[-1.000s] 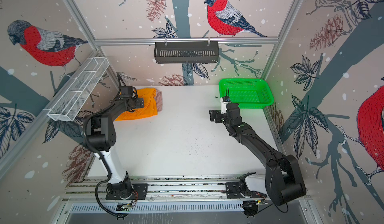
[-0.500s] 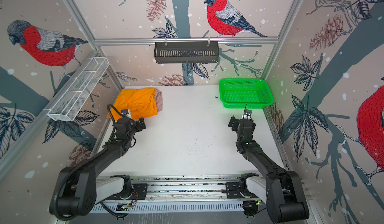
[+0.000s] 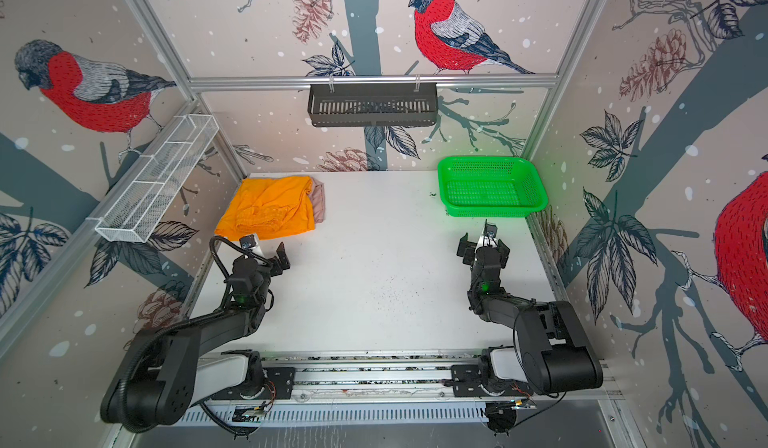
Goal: Fold and stack the shorts
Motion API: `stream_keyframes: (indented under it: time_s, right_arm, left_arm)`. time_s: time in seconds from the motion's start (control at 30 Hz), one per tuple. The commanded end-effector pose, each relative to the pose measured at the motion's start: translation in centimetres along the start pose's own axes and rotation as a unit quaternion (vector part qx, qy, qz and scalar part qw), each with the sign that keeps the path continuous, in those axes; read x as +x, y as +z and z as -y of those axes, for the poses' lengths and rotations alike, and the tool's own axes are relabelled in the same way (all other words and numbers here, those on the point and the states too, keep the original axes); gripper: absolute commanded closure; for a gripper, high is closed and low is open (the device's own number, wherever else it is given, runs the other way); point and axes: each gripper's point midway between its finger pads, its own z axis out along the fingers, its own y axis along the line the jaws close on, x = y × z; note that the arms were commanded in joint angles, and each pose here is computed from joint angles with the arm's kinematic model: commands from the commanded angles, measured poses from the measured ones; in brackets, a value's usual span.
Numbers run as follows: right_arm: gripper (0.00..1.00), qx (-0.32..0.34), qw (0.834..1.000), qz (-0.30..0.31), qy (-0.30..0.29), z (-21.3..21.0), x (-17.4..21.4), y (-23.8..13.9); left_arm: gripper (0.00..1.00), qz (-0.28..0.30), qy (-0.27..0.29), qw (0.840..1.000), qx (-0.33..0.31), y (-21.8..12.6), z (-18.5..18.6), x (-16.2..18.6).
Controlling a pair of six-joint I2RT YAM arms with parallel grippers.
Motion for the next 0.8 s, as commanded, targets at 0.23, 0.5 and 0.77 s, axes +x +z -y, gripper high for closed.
stream_keyframes:
  time_s: [0.23, 0.5, 0.77]
  right_arm:
    - [0.0, -0.018, 0.998, 0.058, -0.009, 0.3, -0.6, 0.3]
    - [0.0, -0.012, 0.999, 0.049, -0.006, 0.5, -0.5, 0.9]
    - [0.0, -0.012, 0.999, 0.047, -0.004, 0.5, -0.4, 1.0]
  left_arm:
    - [0.02, 0.031, 0.052, 0.996, 0.069, 3.3, 2.7, -1.1]
    - [0.02, 0.066, 0.053, 0.994, 0.07, 2.7, 2.6, -1.6]
    - [0.02, 0.065, 0.053, 0.994, 0.069, 2.7, 2.6, -1.6]
